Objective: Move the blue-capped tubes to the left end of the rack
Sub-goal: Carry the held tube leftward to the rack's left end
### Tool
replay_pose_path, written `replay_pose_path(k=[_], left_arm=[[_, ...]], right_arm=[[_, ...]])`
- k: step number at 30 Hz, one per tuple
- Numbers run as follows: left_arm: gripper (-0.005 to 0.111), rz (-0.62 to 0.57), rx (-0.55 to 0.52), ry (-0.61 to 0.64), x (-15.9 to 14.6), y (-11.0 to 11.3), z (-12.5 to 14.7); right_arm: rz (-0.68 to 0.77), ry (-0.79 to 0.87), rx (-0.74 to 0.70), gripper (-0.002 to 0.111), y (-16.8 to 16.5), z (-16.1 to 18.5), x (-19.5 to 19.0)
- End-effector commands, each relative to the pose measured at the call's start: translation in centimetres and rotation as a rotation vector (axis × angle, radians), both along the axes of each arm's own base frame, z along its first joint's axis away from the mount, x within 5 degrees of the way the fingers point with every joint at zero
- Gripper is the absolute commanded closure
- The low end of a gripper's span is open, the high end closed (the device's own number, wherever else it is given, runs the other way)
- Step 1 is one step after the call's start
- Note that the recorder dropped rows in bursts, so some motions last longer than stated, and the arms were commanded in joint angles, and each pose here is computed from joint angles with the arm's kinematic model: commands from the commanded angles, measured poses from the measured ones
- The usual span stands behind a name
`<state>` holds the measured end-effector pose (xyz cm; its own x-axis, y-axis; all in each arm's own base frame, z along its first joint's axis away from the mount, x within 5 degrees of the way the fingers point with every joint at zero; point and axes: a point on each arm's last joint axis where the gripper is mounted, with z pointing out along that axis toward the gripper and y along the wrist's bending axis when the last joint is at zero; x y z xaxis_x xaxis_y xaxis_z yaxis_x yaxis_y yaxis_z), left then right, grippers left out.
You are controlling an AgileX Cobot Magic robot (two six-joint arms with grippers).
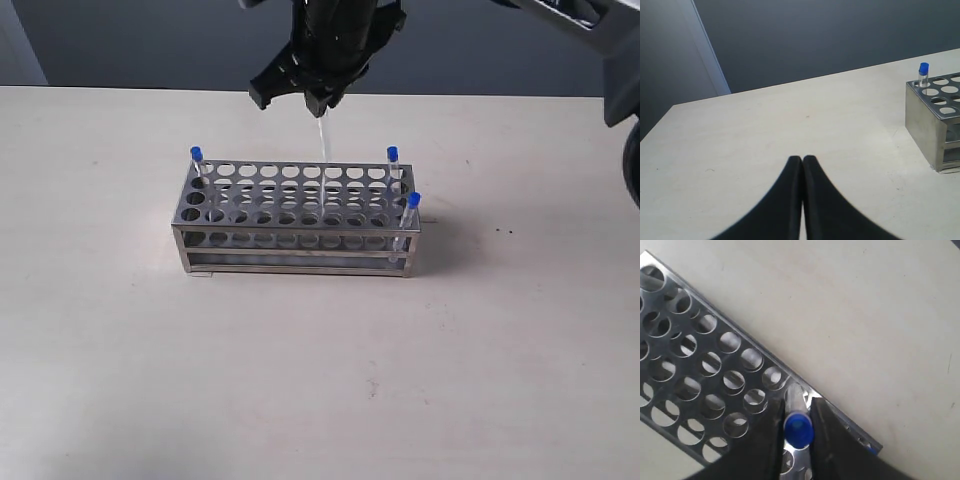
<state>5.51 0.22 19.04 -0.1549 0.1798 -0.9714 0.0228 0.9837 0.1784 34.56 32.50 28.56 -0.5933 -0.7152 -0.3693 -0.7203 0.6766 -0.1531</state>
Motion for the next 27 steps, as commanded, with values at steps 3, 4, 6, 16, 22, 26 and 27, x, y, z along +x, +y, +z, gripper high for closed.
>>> replay_pose_path(k=[3,4,6,16,22,26,27], left_arm=[[0.106,-0.008,0.0,-0.01,0.0,-0.1,0.2],[0.106,-0.008,0.0,-0.01,0.0,-0.1,0.2],[0.106,-0.008,0.0,-0.01,0.0,-0.1,0.2],[0.106,-0.008,0.0,-0.01,0.0,-0.1,0.2],[0.106,-0.008,0.0,-0.01,0.0,-0.1,0.2],[0.106,-0.008,0.0,-0.01,0.0,-0.1,0.2],[0.106,-0.008,0.0,-0.01,0.0,-0.1,0.2]], right_arm=[[0.201,0.036,0.127,0.109,2.9,1.5,-3.2],[0.218,0.046,0.143,0.109,3.4,1.2,-3.4],[0.242,0.049,0.16,0.109,4.1,0.3,-3.3],[0.323,0.036,0.257,0.109,6.3,-1.4,-3.1],[0.343,0.021,0.248,0.109,6.7,-2.6,-2.7],[0.342,0.037,0.234,0.109,6.9,-3.8,-2.5],[0.342,0.041,0.231,0.109,7.0,-4.0,-2.5]])
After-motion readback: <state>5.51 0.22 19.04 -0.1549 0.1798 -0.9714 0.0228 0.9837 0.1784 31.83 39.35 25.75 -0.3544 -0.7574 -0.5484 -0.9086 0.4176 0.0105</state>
